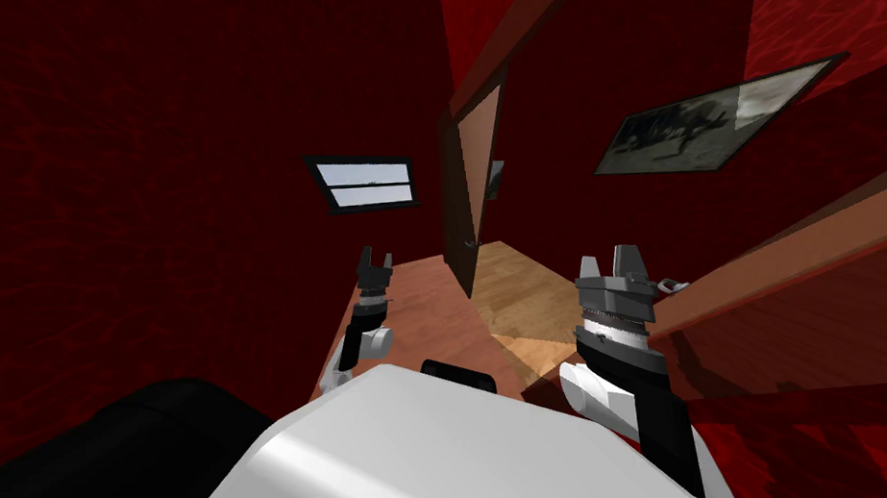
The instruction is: Push the door open
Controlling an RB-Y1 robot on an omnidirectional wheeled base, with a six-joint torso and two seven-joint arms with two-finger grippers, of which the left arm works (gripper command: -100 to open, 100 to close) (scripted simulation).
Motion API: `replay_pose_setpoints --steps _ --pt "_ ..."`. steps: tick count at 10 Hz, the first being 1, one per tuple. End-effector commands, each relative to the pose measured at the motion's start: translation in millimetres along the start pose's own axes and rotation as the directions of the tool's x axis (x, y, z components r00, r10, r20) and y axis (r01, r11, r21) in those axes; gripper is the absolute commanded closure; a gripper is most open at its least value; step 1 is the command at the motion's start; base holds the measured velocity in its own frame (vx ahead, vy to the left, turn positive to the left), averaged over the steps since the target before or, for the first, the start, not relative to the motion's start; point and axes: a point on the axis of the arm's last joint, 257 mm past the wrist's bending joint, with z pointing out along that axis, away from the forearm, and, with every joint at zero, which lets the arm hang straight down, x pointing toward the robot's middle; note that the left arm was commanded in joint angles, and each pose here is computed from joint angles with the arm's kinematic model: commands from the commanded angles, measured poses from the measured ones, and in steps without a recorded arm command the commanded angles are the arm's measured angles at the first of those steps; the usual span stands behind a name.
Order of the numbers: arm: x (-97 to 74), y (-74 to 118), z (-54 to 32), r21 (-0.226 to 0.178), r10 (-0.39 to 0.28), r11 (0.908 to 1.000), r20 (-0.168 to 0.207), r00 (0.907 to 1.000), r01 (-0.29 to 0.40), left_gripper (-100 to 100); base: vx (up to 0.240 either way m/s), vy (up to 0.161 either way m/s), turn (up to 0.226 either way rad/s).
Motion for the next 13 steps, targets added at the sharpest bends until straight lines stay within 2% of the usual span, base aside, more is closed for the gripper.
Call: replay_pose_setpoints --steps 1,7,13 --pt "2.3 10.0 -1.1 -0.013 -0.005 0.9999 -0.007 1.0000 0.005 -100 0.049 0.012 -0.080" --pt "11.3 46.8 -6.2 -0.064 -0.026 0.9977 -0.031 0.9992 0.024 -100 0.090 0.042 -0.069" --pt "24.8 92.3 -15.1 -0.128 -0.052 0.9908 -0.061 0.9968 0.043 -100 0.093 0.046 -0.079"
